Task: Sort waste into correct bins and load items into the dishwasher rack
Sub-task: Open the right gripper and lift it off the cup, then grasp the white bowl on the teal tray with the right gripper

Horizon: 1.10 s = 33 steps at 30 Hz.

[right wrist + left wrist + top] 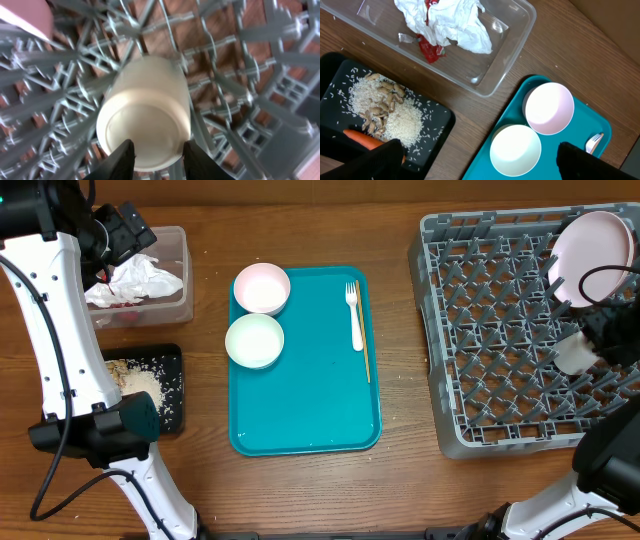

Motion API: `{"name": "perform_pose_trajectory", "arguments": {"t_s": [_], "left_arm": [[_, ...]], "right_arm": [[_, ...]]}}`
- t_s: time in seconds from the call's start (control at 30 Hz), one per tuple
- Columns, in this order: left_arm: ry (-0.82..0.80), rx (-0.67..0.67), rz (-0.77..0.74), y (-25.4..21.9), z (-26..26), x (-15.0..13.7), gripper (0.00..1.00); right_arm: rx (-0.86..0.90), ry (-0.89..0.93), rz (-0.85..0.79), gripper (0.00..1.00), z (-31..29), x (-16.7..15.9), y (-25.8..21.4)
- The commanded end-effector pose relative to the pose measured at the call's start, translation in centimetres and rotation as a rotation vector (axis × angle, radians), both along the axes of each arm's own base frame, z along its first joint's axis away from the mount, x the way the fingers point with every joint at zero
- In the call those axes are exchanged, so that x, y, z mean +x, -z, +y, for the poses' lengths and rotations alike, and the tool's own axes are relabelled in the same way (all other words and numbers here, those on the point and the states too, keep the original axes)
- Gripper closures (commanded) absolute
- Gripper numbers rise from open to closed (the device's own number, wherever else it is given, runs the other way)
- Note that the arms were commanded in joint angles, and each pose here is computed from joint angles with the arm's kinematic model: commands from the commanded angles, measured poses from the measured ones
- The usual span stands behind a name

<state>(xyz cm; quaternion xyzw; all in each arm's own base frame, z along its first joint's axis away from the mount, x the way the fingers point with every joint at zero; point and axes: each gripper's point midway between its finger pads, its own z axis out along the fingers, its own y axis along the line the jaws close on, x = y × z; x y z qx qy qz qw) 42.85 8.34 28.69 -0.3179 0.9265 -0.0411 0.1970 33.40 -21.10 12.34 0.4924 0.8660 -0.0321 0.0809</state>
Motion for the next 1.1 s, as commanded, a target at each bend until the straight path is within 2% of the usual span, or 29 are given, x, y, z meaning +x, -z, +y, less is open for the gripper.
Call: {"name": "perform_pose_trajectory", "arguments": {"t_s": [0.0, 0.2, 0.3, 0.4, 0.47, 0.5, 0.57, 0.63, 0.67, 0.9, 1.0, 1.07], "left_arm": [[0.027, -0.004, 0.011, 0.4, -0.3, 0.1, 0.00], [0.056, -0.068, -0.003, 0.3, -1.5, 0.3, 0.00], [0.158, -0.115, -0.021, 0.1, -3.3, 0.5, 0.00], [0.279, -0.151, -0.035, -0.1, -6.2, 0.8, 0.00], [0.327, -0.144, -0.013, 0.4, -8.2, 0.7, 0.00], [0.345, -0.103, 0.021, 1.2, -9.1, 0.6, 0.00], [0.296, 0.000, 0.088, 2.6, -8.9, 0.3, 0.00], [0.189, 0.098, 0.151, 4.3, -8.1, 0.2, 0.00], [0.181, 0.102, 0.162, 4.9, -8.2, 0.2, 0.00], [0.177, 0.088, 0.213, 7.8, -7.9, 0.5, 0.00], [0.134, 0.085, 0.194, 7.7, -6.1, 1.0, 0.00], [0.041, 0.060, 0.191, 7.7, -3.7, 0.8, 0.00]], "right_arm": [[-0.020, -0.002, -0.050, 0.64, -0.3, 0.6, -3.7], [0.081, -0.111, -0.115, 0.57, 2.3, 0.9, -8.4], [0.183, -0.148, -0.181, 0.56, 4.6, 1.7, -9.7], [0.334, -0.341, -0.307, 0.53, 9.0, 4.0, -10.8], [0.390, -0.444, -0.370, 0.21, 12.0, 5.4, -11.6], [0.414, -0.497, -0.391, 0.08, 14.0, 6.3, -12.0], [0.419, -0.576, -0.396, 0.01, 16.9, 7.1, -12.1], [0.425, -0.676, -0.398, 0.00, 20.6, 7.9, -12.2], [0.419, -0.712, -0.397, 0.00, 21.9, 8.1, -12.2], [0.360, -0.985, -0.409, 0.00, 32.3, 8.8, -12.4], [0.369, -1.067, -0.449, 0.00, 36.7, 8.9, -12.6], [0.369, -1.118, -0.477, 0.00, 40.3, 8.9, -11.9]]}}
